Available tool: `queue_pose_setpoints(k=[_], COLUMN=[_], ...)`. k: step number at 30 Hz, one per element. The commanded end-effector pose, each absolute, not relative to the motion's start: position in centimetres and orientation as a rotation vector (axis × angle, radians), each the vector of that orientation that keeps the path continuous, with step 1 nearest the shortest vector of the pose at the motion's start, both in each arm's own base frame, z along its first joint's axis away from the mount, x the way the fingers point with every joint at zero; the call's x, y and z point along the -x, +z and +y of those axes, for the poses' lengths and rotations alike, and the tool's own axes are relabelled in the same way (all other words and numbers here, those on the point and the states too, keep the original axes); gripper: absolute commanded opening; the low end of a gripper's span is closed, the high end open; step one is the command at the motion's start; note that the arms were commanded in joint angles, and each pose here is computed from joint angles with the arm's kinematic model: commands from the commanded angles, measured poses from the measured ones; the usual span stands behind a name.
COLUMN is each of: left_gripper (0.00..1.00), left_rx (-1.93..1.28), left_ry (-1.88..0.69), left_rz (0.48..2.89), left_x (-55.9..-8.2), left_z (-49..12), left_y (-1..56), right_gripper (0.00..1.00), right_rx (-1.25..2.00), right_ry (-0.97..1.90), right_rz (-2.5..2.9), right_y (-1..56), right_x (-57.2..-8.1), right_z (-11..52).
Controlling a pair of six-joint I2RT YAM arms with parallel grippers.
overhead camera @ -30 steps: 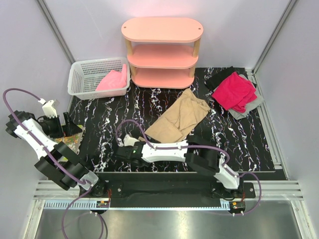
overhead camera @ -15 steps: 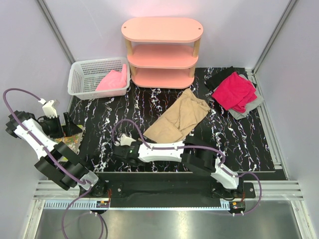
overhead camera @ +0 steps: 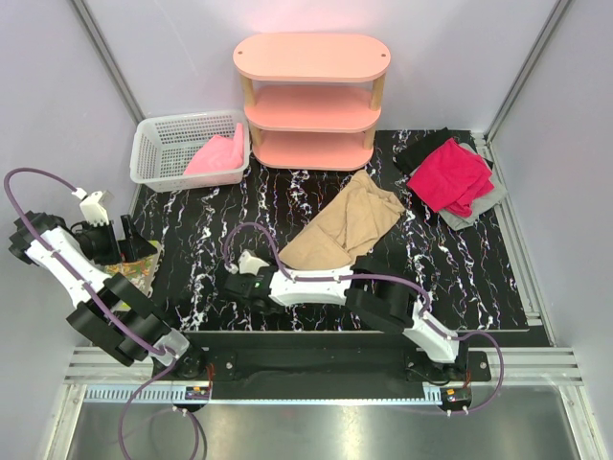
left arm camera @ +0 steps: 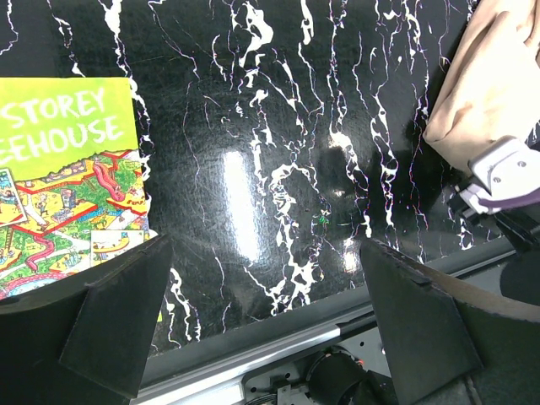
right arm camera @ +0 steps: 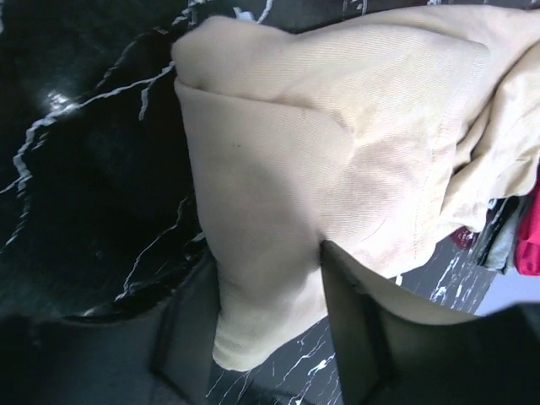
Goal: Fold and stack the t-shirts
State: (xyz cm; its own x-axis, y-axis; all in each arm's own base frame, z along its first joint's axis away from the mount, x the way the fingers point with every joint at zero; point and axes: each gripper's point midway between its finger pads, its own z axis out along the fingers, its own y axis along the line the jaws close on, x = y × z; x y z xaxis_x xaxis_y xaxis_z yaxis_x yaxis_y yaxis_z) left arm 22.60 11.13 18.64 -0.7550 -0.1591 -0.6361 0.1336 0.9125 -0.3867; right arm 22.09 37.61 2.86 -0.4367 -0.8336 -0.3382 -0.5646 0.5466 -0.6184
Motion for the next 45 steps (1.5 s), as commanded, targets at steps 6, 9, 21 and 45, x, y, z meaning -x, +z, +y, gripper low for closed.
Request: queue_pose_setpoints(k=[6,9,21,45], left_gripper=[0.99,0.99,0.99,0.99], left_rx=[-0.04,-0.044,-0.041,-0.037], left_ry=[-0.504,-0.499,-0.52,-0.536], left_rz=[2.317,2.317,2.306,2.293], left_x=[-23.2,-23.2,-23.4,-23.7], left_z=[11.2,11.3,11.2,11.2], left_y=[20.5,20.5,20.6,21.1], right_gripper=[0.09,0.0,0.0,0.0], right_rx=[1.112,1.091,1.046,0.641], right_ry=[-0.563,-0.454,0.117,0.562], right_rz=[2.252,2.287,2.322,2.457], right_y=[-1.0,1.3,14.5,19.3], right_x=[-21.9,-21.3,-14.9,-22.9], right_z=[37.0,38.3,45.1,36.5])
